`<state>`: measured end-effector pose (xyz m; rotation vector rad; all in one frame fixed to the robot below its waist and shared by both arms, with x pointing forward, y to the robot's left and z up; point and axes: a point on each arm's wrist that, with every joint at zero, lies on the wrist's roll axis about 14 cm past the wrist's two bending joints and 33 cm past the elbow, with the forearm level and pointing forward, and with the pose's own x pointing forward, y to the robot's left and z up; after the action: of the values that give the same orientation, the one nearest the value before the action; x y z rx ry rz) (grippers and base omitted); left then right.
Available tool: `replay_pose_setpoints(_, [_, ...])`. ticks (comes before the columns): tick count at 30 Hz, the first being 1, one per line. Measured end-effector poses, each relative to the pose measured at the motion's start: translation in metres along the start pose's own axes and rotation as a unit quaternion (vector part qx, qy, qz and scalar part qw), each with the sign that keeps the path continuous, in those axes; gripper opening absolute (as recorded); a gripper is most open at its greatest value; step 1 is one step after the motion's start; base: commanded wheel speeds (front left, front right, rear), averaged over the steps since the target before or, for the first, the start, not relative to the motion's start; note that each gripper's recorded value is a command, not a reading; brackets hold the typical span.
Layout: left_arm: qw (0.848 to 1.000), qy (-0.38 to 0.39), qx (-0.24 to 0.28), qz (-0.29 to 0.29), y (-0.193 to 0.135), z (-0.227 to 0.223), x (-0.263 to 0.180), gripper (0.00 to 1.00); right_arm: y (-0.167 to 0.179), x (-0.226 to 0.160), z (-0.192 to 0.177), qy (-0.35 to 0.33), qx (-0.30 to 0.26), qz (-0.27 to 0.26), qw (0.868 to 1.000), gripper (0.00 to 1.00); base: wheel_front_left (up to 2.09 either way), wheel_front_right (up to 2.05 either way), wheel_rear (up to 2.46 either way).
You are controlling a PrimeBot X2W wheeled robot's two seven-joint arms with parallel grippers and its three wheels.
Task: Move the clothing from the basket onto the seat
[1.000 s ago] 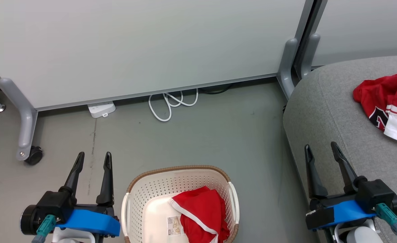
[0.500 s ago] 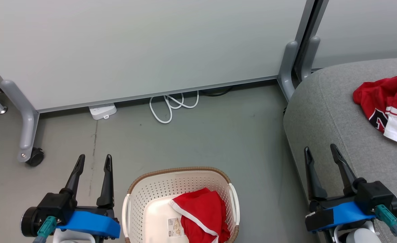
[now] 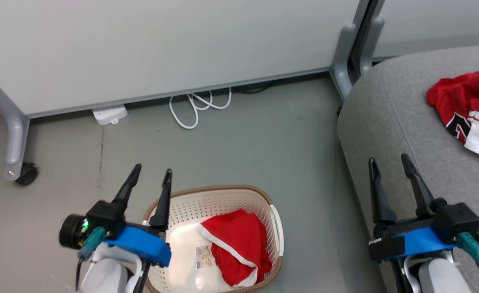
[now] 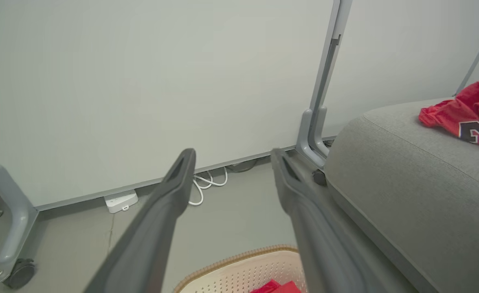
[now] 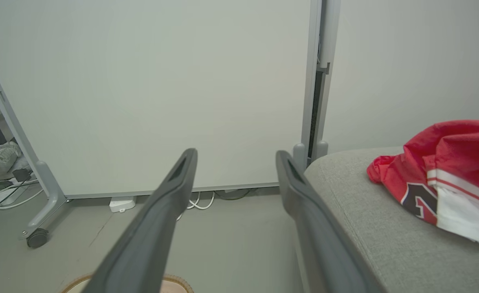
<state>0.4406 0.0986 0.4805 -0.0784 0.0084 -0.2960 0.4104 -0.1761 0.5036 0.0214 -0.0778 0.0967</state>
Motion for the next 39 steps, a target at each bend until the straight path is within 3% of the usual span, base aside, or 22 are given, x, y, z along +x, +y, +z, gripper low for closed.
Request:
replay_pose_setpoints(8, [0.993, 0.082, 0.01, -0.084, -0.036, -0.056, 0.038, 1.0, -0.012, 0.022, -0.008, 0.003, -0.005, -0.012, 1.0, 1.0, 0.0, 0.0, 0.0])
replay_pose_setpoints(16, [0.97, 0.181, 0.021, -0.158, -0.062, -0.133, 0.058, 1.0, -0.027, 0.046, -0.028, 0.016, -0.014, -0.026, 0.999, 1.0, 0.0, 0.0, 0.0])
replay_pose_setpoints(25, [0.928, 0.298, 0.04, -0.219, -0.075, -0.225, 0.049, 1.0, -0.044, 0.062, -0.063, 0.048, -0.027, -0.041, 0.998, 1.0, 0.0, 0.0, 0.0])
replay_pose_setpoints(39, [0.852, 0.441, 0.058, -0.275, -0.08, -0.333, 0.015, 1.0, -0.057, 0.076, -0.123, 0.099, -0.042, -0.045, 0.993, 1.0, 0.0, 0.0, 0.0])
